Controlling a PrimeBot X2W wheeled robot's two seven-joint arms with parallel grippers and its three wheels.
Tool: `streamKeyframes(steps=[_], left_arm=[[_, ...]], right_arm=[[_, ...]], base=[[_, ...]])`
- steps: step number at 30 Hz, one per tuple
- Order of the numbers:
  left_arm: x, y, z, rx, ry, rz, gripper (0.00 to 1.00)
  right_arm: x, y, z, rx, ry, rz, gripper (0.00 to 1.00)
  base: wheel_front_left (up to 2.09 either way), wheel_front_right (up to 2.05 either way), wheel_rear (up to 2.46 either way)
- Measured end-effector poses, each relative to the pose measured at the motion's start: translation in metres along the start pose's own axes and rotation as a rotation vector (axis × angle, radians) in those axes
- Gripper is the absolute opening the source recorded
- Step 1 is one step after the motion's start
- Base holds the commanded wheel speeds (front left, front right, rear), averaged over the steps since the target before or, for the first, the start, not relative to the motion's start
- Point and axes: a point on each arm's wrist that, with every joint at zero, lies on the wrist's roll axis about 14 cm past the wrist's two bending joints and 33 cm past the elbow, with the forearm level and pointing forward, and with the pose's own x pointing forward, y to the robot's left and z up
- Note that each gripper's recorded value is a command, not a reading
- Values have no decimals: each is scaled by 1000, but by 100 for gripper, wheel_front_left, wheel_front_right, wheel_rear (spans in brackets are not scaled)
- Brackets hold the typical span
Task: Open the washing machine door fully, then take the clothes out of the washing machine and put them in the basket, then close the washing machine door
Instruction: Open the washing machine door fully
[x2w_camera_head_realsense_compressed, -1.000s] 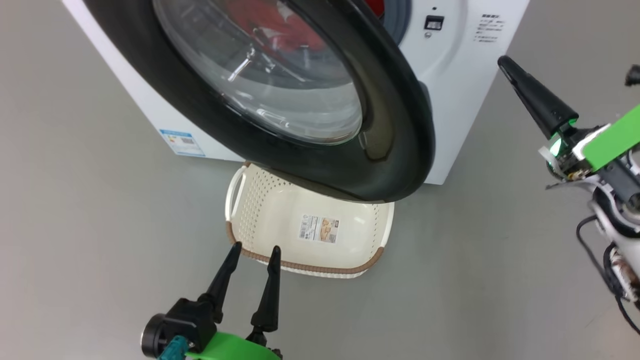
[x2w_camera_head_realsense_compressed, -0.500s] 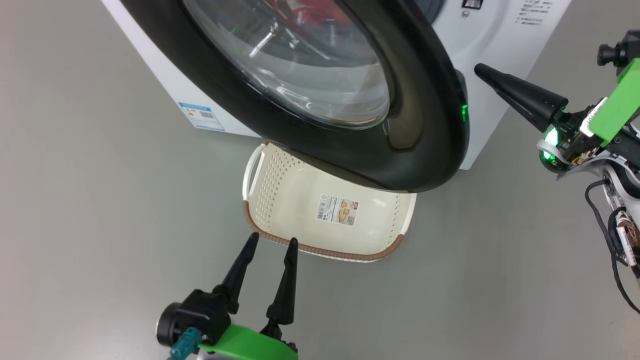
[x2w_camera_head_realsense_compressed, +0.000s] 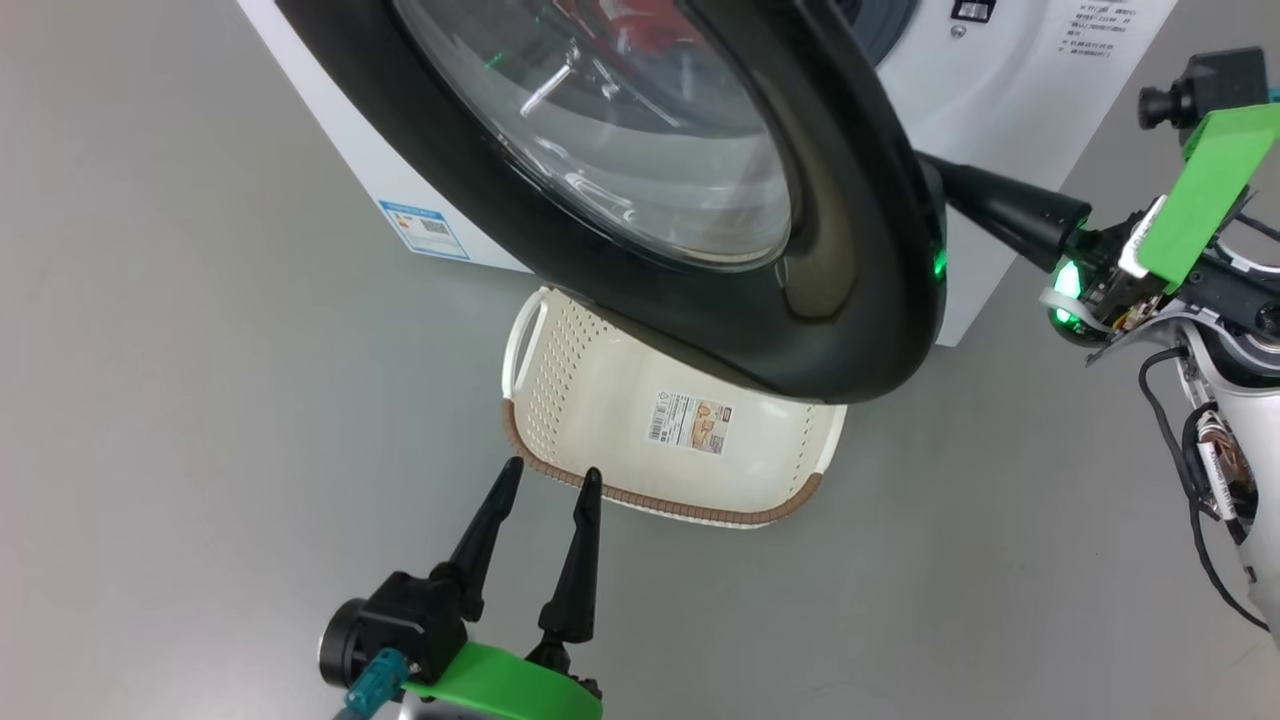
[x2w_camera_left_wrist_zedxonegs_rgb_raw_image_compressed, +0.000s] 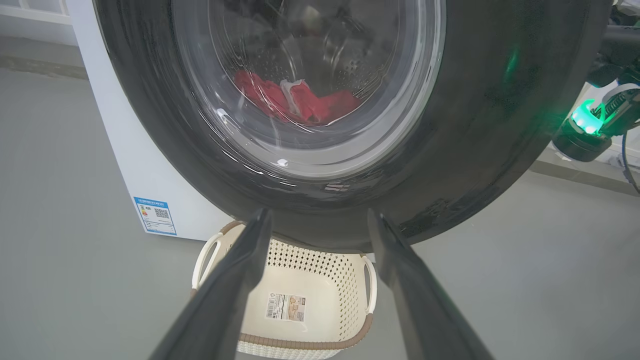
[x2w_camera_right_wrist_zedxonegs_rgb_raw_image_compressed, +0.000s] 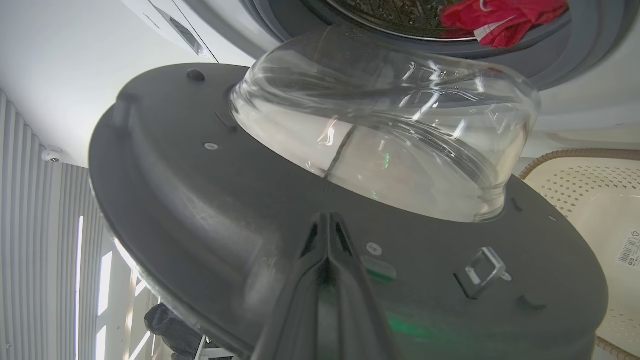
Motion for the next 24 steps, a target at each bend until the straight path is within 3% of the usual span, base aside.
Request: streamKeyframes(steps=[13,24], left_arm=[[-9,2,18,2,-51,8,100],[-32,25,25,3,-71,89,100]], right_arm=[[5,3,-49,4,108,-3,0],[25,17,-84,20,192,47,0]], base=[[0,0,0],[0,0,0]])
